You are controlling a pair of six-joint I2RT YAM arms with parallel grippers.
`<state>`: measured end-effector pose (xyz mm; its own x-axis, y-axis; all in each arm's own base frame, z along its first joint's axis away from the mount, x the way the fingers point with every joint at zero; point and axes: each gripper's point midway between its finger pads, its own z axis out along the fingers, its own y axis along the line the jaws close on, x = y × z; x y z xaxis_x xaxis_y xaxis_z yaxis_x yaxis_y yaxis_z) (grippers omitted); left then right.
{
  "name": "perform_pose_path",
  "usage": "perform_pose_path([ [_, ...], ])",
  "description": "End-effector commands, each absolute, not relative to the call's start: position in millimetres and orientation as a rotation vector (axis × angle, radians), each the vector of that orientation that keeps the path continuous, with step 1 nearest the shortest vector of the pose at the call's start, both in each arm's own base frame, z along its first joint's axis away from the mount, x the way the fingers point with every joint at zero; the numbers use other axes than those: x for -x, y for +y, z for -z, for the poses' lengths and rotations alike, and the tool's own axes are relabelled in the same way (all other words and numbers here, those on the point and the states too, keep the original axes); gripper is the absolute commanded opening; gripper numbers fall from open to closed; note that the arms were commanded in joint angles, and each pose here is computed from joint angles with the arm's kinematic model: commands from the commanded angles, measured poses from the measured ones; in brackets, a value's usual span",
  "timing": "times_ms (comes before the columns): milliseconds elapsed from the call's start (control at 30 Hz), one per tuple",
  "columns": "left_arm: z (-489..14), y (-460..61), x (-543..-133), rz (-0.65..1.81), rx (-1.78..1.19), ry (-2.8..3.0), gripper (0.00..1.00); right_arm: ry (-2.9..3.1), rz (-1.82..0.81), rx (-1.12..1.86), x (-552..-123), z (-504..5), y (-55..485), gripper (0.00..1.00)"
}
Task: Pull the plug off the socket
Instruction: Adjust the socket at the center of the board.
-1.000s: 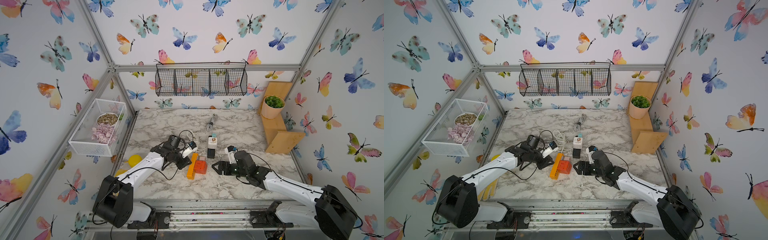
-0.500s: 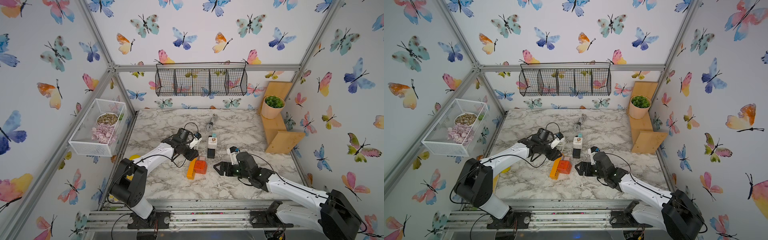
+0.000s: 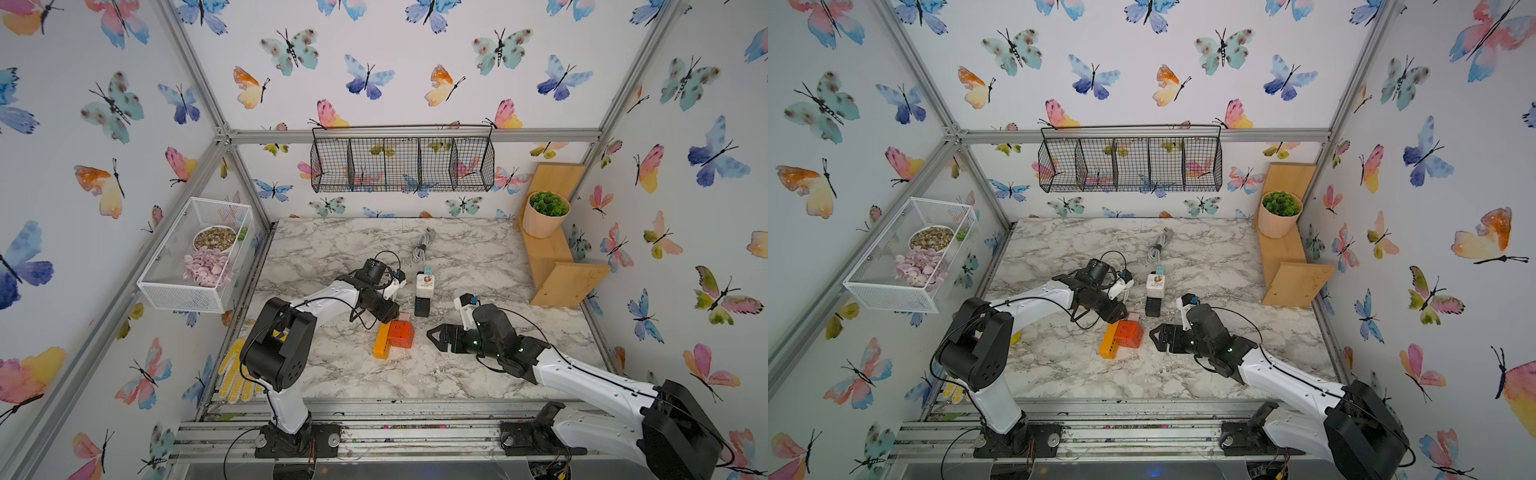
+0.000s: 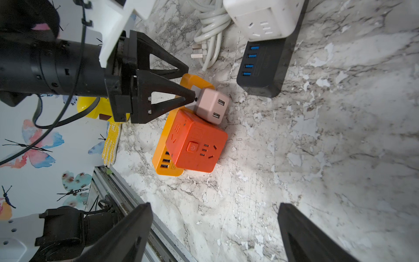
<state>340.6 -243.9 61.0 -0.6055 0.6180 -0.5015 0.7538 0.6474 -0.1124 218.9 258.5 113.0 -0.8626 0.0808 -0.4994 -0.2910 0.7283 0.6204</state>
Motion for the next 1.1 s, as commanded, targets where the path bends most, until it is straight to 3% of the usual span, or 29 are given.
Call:
perform_pose_path([
  [0, -44, -231, -333, 0.453, -1.066, 2.507, 0.58, 2.437, -1.008, 0.186, -217, -111, 265, 0.94],
  [200, -37, -207, -331, 0.659, -0.957, 2.582, 0.43, 2.451, -1.004, 0.222, -217, -108, 274, 0.94],
  [433, -29, -187, -327, 0.765, -0.88, 2.618, 0.36, 2.455, -1.001, 0.251, -217, -108, 284, 0.93],
  [533, -23, -182, -325, 0.81, -0.849, 2.646, 0.22, 2.452, -1.007, 0.267, -218, -110, 290, 0.93],
  [733, -25, -174, -331, 1.002, -0.72, 2.664, 0.05, 2.446, -1.036, 0.316, -215, -115, 312, 0.93],
  [1067, -19, -148, -349, 1.358, -0.368, 2.676, 0.03, 2.489, -1.133, 0.309, -202, -116, 391, 0.91],
])
